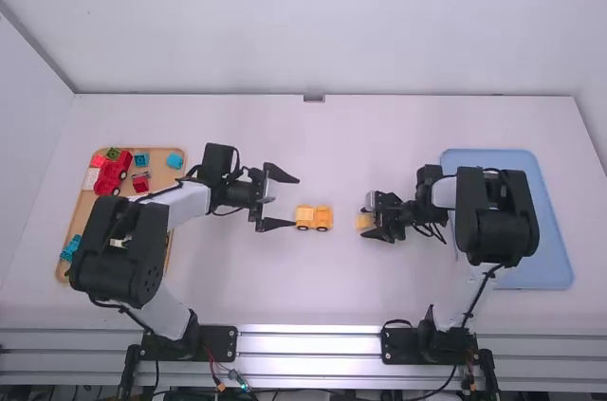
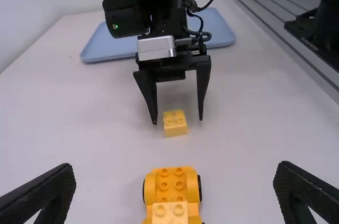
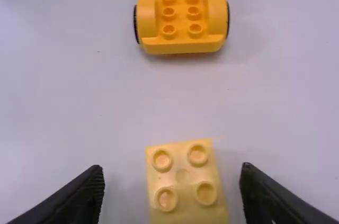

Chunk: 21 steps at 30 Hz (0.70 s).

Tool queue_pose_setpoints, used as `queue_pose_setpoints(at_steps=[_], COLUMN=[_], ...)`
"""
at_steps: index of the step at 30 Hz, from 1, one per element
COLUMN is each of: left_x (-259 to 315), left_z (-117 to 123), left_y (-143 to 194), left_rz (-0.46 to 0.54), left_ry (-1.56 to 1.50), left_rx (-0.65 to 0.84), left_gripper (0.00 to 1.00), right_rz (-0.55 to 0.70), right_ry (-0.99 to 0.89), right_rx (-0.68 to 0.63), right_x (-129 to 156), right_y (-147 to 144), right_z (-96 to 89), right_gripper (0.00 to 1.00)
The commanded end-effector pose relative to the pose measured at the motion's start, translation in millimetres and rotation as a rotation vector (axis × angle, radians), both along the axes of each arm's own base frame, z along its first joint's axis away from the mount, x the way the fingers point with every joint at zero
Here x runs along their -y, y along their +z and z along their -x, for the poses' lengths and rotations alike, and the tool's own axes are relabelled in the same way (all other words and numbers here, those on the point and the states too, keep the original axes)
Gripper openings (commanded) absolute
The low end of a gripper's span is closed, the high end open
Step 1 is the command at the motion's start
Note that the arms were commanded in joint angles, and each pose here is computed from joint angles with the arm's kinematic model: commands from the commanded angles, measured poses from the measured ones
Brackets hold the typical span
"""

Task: Assemble lego blocks to make yellow taxi

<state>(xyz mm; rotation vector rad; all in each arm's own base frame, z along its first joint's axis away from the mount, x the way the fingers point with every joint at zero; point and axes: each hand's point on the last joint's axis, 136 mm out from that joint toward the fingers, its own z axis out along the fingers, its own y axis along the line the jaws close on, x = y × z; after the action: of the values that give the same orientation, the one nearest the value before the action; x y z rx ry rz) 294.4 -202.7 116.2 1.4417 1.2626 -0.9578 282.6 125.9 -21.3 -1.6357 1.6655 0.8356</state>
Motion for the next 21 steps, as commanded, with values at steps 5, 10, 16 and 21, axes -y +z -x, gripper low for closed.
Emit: queue_pose_setpoints(at_steps=[5, 10, 16, 21], left_x=[0.5, 0.7, 2.6, 0.6], left_z=[6.8, 7.3, 10.0, 8.7], left_y=[-0.2, 0.5, 3.2, 2.7], left_rz=[0.029, 0.033, 0.049, 0.047], left_ry=[-0.018, -0.021, -0.036, -0.028], left_rx=[-0.03, -0.031, -0.032, -0.035], left_gripper=[0.99, 0.99, 0.99, 0.99], right_rz=[-0.022, -0.022, -0.031, -0.041], right_ry=[-0.012, -0.03, -0.085, -0.072], right_rx=[0.009, -0.002, -0.017, -0.003], right_x=[5.1, 6.4, 6.0, 4.8], right_y=[-4.1, -7.4, -10.8, -10.1], right_z=[-3.8, -2.6, -6.9, -4.9], right_gripper=[0.53, 0.53, 0.53, 0.48])
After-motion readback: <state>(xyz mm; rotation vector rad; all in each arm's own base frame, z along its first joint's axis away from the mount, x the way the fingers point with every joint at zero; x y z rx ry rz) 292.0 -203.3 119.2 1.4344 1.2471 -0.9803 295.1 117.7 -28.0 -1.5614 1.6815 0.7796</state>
